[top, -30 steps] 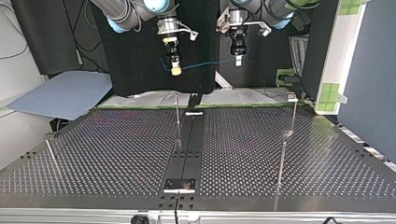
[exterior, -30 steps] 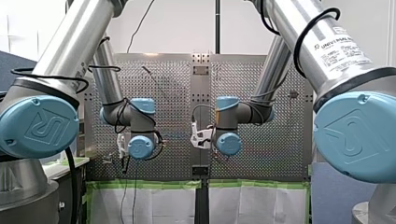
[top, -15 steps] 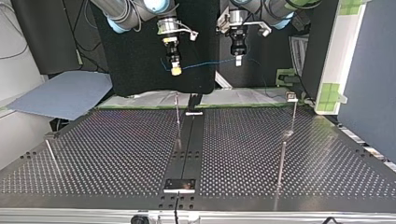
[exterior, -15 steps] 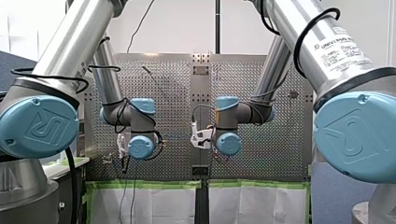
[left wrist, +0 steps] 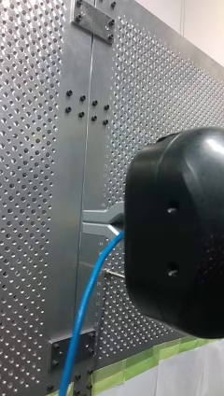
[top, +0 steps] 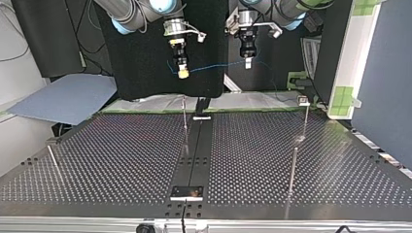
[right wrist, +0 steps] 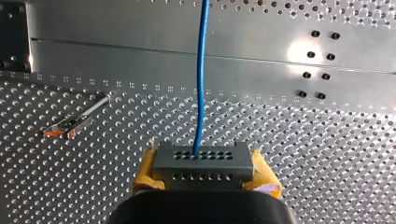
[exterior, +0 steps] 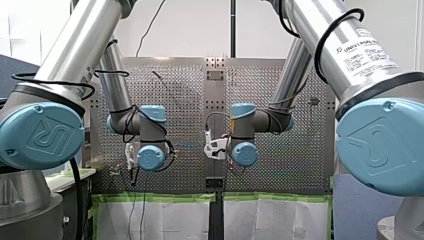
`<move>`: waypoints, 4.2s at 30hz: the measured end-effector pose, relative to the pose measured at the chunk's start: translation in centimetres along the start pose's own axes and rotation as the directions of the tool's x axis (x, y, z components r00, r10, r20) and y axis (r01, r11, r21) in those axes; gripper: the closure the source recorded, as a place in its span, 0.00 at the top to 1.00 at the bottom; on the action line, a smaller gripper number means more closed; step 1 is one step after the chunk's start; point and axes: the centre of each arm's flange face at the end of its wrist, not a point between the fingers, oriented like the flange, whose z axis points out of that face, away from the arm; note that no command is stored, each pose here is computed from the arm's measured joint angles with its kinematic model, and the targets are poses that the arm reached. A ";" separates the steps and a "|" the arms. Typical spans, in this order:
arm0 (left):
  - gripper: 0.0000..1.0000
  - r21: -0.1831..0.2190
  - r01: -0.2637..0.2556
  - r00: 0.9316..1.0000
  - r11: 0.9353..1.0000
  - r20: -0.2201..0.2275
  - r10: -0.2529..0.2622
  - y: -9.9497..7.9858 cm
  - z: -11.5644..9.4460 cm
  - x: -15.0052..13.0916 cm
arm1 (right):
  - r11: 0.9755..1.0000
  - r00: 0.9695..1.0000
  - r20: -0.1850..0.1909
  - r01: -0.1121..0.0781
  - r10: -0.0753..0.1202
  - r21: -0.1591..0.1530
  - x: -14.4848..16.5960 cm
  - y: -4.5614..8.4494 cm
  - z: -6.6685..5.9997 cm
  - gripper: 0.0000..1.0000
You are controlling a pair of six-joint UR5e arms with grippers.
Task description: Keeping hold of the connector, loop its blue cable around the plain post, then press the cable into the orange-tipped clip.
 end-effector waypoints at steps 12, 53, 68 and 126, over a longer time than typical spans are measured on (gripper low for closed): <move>0.00 0.000 0.000 1.000 1.000 0.000 0.000 0.0 0.0 0.0 | 1.000 1.000 0.000 0.000 0.000 0.000 0.0 0.0 0.0 0.00; 0.00 0.000 0.000 1.000 1.000 0.000 0.000 0.0 0.0 0.0 | 1.000 1.000 0.000 0.000 0.000 0.000 0.0 0.0 0.0 0.00; 0.00 -0.002 0.000 1.000 1.000 0.000 0.000 0.0 0.0 0.0 | 1.000 1.000 -0.001 0.000 0.000 0.000 0.1 0.0 0.0 0.00; 0.00 0.015 0.033 0.999 0.999 0.018 -0.033 -0.1 2.9 -5.6 | 0.989 0.992 0.015 -0.127 0.126 0.075 4.6 -1.2 1.4 0.00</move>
